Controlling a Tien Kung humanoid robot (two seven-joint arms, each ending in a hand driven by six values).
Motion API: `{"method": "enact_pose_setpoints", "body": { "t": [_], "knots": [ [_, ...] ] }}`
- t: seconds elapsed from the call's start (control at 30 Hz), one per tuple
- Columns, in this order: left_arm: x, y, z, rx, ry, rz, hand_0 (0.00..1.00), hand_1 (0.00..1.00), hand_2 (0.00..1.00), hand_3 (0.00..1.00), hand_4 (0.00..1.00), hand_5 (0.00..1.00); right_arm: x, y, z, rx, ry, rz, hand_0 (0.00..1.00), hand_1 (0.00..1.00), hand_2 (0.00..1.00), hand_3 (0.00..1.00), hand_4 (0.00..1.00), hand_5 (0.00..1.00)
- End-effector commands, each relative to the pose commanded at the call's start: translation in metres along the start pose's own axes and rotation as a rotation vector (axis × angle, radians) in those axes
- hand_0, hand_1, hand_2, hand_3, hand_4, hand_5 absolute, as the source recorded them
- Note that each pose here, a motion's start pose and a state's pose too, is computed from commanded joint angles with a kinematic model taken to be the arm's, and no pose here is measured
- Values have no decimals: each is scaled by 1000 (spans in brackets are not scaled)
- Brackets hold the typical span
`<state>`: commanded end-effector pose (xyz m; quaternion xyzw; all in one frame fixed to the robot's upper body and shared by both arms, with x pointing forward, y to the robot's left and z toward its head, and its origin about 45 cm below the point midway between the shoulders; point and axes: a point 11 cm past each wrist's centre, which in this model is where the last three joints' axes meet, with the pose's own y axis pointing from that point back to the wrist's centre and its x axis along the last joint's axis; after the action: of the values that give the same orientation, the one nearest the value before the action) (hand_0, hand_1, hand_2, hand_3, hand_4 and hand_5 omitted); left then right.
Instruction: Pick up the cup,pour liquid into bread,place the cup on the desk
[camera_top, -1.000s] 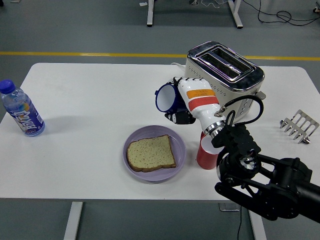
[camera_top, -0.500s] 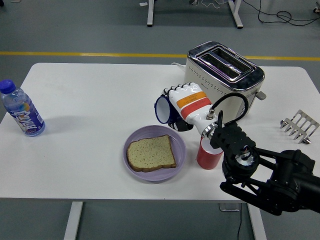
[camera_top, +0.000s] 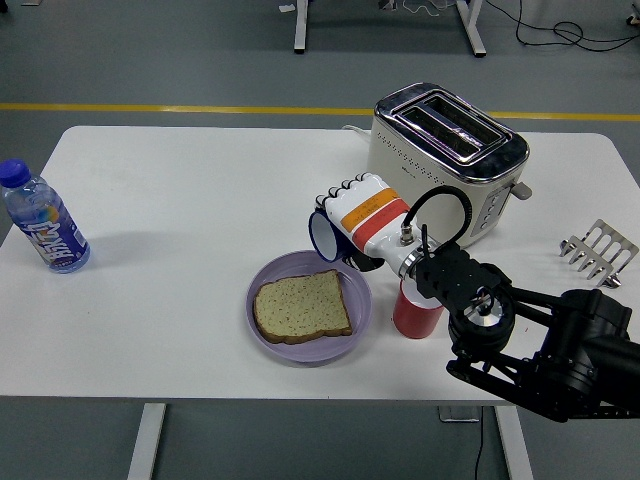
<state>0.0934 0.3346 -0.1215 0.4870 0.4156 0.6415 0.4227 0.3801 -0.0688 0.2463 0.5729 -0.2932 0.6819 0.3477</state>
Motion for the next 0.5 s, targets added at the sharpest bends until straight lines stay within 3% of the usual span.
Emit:
{"method": "enact_pose_setpoints", "body": {
  "t": [0.5],
  "knots": [
    [-1, 0, 1, -1, 3, -1, 683, 687, 699, 543, 257, 998, 3, -1, 2, -11, -12, 17, 326, 276, 419, 454, 655, 42]
  ]
}}
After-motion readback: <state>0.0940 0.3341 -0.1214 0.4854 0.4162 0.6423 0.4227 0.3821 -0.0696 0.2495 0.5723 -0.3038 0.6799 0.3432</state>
